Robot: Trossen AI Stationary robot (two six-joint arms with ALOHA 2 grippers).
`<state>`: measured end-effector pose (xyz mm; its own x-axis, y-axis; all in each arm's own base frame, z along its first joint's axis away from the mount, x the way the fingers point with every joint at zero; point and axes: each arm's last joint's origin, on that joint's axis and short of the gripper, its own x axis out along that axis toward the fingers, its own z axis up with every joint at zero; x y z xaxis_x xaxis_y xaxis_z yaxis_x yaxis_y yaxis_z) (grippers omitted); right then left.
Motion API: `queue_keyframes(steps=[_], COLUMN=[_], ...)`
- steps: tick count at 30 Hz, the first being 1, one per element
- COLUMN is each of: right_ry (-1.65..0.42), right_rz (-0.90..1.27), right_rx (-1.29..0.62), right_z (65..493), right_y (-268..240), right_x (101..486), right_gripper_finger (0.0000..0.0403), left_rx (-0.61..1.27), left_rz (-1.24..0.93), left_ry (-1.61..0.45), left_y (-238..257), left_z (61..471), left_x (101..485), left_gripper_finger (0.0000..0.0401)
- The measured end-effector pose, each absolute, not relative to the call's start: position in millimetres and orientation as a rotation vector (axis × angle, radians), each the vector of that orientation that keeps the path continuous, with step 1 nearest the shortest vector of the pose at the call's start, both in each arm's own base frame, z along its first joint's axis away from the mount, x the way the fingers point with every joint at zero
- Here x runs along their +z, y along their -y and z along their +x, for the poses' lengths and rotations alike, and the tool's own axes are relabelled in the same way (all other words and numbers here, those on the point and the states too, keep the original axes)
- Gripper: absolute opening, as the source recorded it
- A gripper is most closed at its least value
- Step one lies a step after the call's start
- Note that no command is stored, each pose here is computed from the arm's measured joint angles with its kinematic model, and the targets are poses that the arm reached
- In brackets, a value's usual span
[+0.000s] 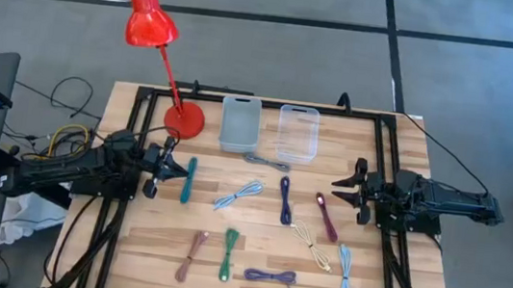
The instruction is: Pick & Place USB Port
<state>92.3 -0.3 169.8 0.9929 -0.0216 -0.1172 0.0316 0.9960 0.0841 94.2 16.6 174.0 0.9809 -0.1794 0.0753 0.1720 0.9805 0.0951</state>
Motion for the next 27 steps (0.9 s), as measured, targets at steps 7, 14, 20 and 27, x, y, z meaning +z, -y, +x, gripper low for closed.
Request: queue_keyframes(steps=[7,14,20,27], right_ry=[-0.116,-0.110,-0.109,-0.106], right_rz=[0.086,0.051,0.050,0.050], right_rx=[-0.026,-0.055,-0.056,-0.062], right_z=[92.3,92.4,92.4,92.5], right_y=[0.3,1.4,1.4,1.7], right_x=[169.8,170.3,170.3,170.6], right_gripper_finger=[0.0118,0.0118,0.0118,0.0118], left_rx=[-0.177,-0.177,-0.177,-0.177], left_rz=[0.089,0.091,0.092,0.097], left_ry=[0.085,0.090,0.093,0.104], left_y=[-16.6,-16.5,-16.5,-16.5], left_z=[94.2,94.2,94.2,94.0], left_x=[174.1,174.6,174.9,176.0], left_gripper_finger=[0.0021,0.0021,0.0021,0.0021])
